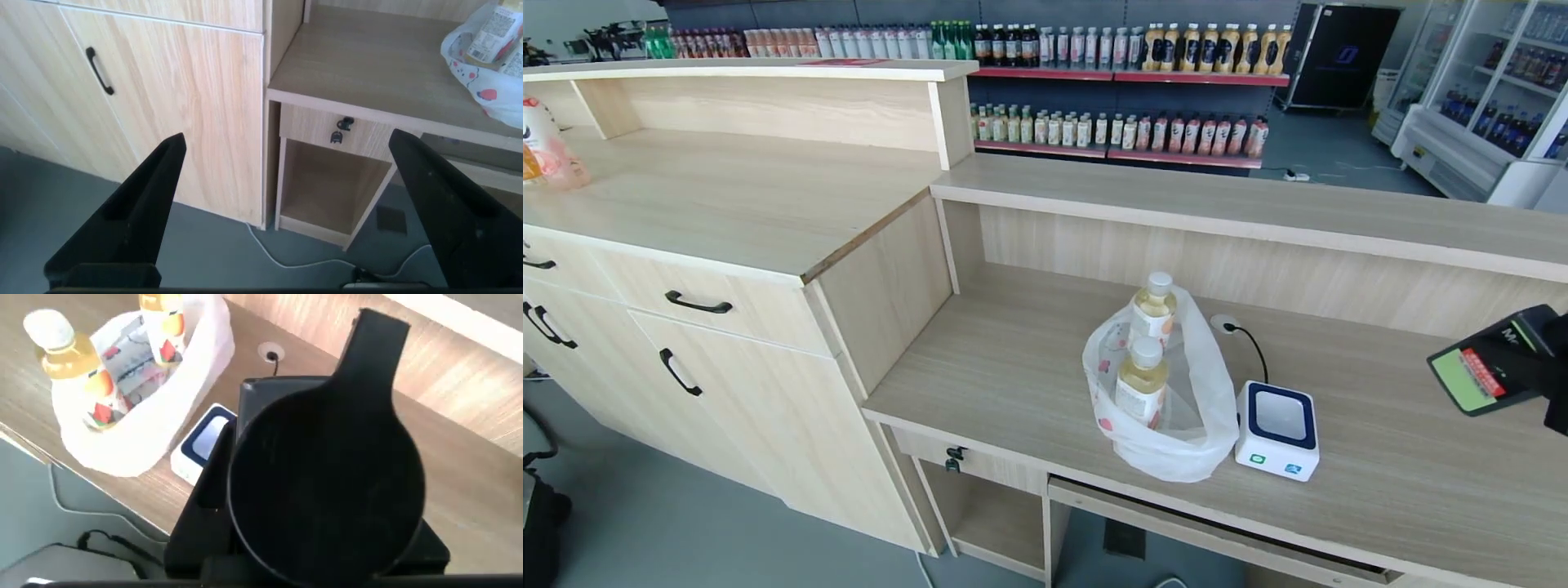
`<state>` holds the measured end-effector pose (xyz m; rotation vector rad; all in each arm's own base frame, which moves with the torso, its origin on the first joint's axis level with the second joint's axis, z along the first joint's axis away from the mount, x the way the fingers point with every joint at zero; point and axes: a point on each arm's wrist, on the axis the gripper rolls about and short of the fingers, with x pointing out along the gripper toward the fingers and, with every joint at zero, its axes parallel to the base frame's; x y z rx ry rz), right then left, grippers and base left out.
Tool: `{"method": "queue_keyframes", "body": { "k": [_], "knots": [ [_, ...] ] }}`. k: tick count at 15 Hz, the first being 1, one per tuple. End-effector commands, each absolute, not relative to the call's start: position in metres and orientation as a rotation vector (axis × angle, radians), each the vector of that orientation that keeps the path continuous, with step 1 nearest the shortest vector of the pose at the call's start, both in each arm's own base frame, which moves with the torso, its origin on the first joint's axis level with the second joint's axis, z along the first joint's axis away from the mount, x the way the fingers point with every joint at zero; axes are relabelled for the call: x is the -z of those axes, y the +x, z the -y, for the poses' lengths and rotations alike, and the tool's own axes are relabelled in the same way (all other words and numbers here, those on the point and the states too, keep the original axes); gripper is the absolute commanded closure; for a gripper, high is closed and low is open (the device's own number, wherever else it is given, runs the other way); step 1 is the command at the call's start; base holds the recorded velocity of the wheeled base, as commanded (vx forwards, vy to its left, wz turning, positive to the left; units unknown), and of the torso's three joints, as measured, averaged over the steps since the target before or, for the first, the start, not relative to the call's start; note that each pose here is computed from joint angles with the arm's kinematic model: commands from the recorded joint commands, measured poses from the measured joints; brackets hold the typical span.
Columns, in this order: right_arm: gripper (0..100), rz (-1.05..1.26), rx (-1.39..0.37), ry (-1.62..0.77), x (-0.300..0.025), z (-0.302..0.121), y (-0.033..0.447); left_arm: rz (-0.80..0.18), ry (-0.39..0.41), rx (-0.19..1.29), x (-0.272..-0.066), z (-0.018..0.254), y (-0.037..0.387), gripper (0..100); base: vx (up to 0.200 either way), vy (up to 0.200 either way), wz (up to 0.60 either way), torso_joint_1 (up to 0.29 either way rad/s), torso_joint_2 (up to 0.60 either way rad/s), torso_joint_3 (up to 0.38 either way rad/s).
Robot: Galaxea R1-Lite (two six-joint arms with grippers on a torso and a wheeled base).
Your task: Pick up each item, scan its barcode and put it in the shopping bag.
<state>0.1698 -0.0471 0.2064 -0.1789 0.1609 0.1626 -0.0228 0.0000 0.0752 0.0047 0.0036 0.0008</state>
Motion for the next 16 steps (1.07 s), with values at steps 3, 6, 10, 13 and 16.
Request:
{"method": "queue_keyframes", "body": {
  "k": [3, 6, 10, 13, 16],
  "knots": [
    [100, -0.352, -0.079, 0.217, -0.174, 0.073, 0.221, -0.003, 0.005, -0.002, -0.075, 0.0, -0.023, 0, 0.0, 0.0, 0.0, 0.0, 0.0, 0.0],
    [100, -0.408, -0.096, 0.318, -0.16, 0.083, 0.252, -0.003, 0.005, -0.002, -0.075, 0.0, -0.023, 0, 0.0, 0.0, 0.0, 0.0, 0.0, 0.0],
    [100, -0.426, -0.325, 0.363, -0.153, 0.076, 0.27, -0.003, 0.005, -0.002, -0.075, 0.0, -0.023, 0, 0.0, 0.0, 0.0, 0.0, 0.0, 0.0],
    [100, -0.456, -0.39, 0.322, -0.137, 0.066, 0.285, -0.003, 0.005, -0.002, -0.075, 0.0, -0.023, 0, 0.0, 0.0, 0.0, 0.0, 0.0, 0.0],
    [100, -0.478, -0.402, 0.29, -0.126, 0.066, 0.29, -0.003, 0.005, -0.002, -0.075, 0.0, -0.023, 0, 0.0, 0.0, 0.0, 0.0, 0.0, 0.0]
  ]
}}
